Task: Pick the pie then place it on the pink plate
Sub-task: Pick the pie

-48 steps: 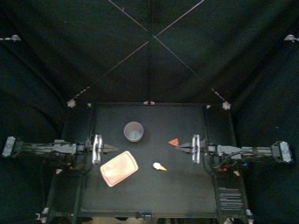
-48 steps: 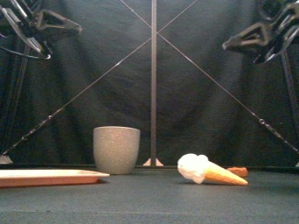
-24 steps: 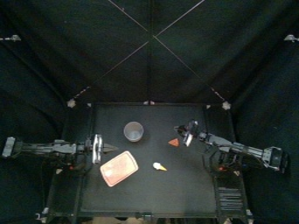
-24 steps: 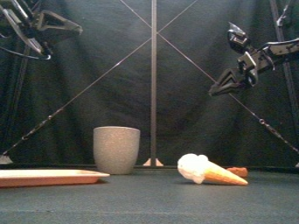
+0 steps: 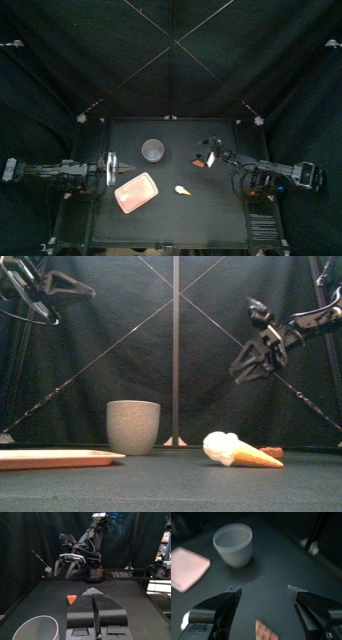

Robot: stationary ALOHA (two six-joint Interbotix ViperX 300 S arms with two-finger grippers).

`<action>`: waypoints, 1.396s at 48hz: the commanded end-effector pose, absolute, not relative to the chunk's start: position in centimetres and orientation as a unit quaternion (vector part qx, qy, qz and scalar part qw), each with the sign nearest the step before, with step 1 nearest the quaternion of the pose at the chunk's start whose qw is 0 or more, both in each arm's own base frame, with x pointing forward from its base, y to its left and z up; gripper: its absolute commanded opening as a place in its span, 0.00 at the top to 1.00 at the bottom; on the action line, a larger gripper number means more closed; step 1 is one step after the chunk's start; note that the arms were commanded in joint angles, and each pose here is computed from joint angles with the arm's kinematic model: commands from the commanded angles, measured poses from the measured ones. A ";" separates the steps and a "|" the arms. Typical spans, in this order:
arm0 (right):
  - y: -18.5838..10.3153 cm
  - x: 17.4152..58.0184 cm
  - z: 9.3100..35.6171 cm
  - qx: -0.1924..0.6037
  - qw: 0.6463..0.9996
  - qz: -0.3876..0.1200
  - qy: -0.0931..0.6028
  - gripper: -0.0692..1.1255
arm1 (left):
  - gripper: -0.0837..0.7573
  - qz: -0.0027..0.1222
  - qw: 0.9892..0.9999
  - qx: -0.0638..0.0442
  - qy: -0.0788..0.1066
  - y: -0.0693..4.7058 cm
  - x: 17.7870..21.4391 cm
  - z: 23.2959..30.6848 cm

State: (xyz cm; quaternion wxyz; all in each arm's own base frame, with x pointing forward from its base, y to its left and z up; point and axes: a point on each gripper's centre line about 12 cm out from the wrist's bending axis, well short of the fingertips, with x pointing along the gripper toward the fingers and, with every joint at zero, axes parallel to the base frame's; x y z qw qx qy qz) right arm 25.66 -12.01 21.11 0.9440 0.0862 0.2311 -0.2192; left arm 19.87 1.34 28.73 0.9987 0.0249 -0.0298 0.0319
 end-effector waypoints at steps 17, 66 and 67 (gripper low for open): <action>-13.8 28.0 16.1 0.043 0.810 -0.178 0.557 0.07 | 0.90 0.033 0.999 0.028 -0.027 1.41 19.88 28.41; -13.8 28.8 11.2 0.054 0.777 -0.099 0.619 0.35 | 0.90 0.032 0.999 0.021 -0.012 1.35 19.64 27.07; -13.8 28.9 11.2 0.055 0.778 -0.100 0.618 0.37 | 0.90 0.031 0.999 0.022 -0.014 1.32 19.67 27.20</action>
